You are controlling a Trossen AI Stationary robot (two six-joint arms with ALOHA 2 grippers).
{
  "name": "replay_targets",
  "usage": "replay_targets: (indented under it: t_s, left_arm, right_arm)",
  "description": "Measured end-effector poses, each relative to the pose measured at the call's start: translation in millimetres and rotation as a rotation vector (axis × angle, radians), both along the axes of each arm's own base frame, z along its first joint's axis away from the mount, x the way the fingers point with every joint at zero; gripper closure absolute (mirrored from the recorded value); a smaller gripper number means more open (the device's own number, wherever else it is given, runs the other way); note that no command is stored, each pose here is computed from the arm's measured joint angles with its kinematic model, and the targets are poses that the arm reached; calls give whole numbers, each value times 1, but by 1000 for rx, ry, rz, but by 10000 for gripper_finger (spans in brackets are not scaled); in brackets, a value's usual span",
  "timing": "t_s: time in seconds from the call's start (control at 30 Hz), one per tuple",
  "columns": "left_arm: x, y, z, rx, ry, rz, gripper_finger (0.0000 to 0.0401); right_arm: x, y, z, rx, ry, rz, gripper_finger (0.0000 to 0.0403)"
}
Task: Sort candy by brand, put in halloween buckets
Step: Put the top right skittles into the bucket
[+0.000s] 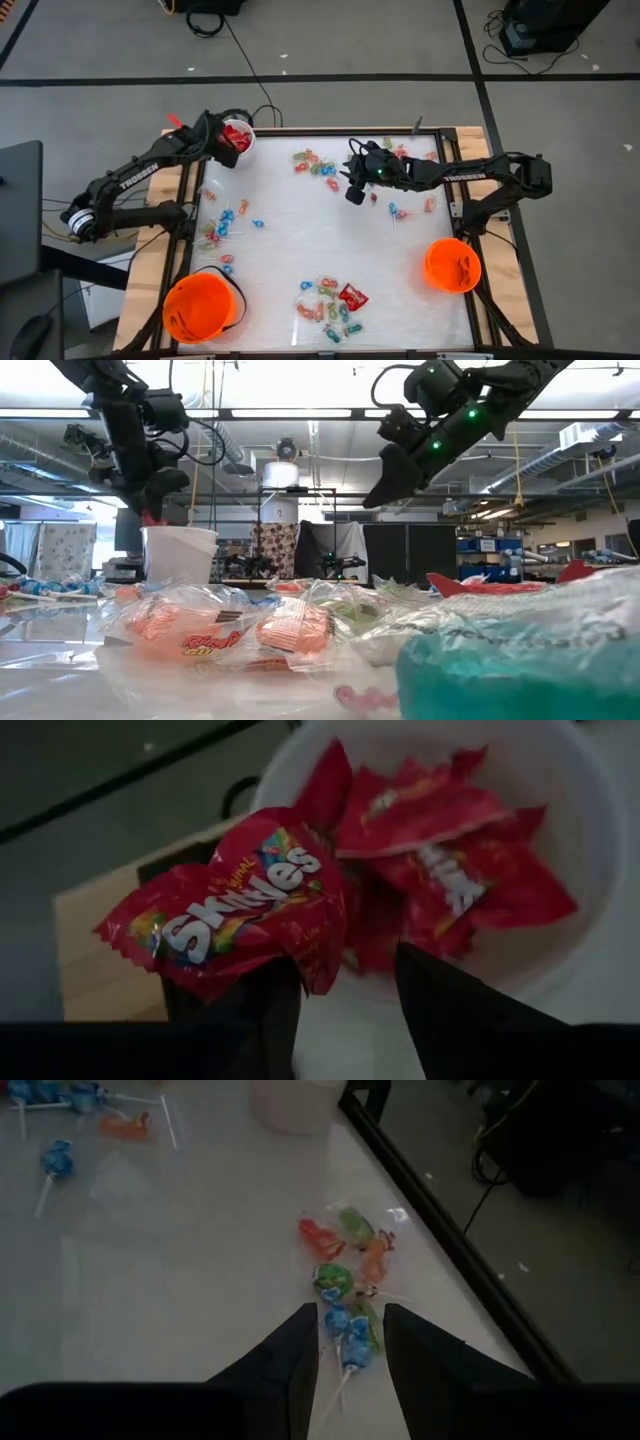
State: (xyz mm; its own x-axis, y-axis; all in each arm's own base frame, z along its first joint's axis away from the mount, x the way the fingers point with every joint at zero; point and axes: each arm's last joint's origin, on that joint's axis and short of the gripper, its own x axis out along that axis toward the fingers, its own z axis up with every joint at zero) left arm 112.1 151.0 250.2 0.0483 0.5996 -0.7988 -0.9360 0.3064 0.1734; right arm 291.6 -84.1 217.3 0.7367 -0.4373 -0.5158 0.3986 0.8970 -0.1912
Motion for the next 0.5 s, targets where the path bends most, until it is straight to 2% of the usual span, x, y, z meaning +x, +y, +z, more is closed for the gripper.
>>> replay_targets:
  t_s: [0.2, 0.37, 0.5]
  left_arm:
    - [12, 9, -1, -43, -143, -139, 212]
    - [18, 29, -1, -75, -110, -142, 156]
    - [22, 38, 9, -66, -77, -183, 118]
  right_arm:
    - [2, -1, 3, -58, -13, 31, 275]
    - [3, -1, 5, -96, -6, 50, 275]
    - [0, 0, 0, -52, 30, 32, 275]
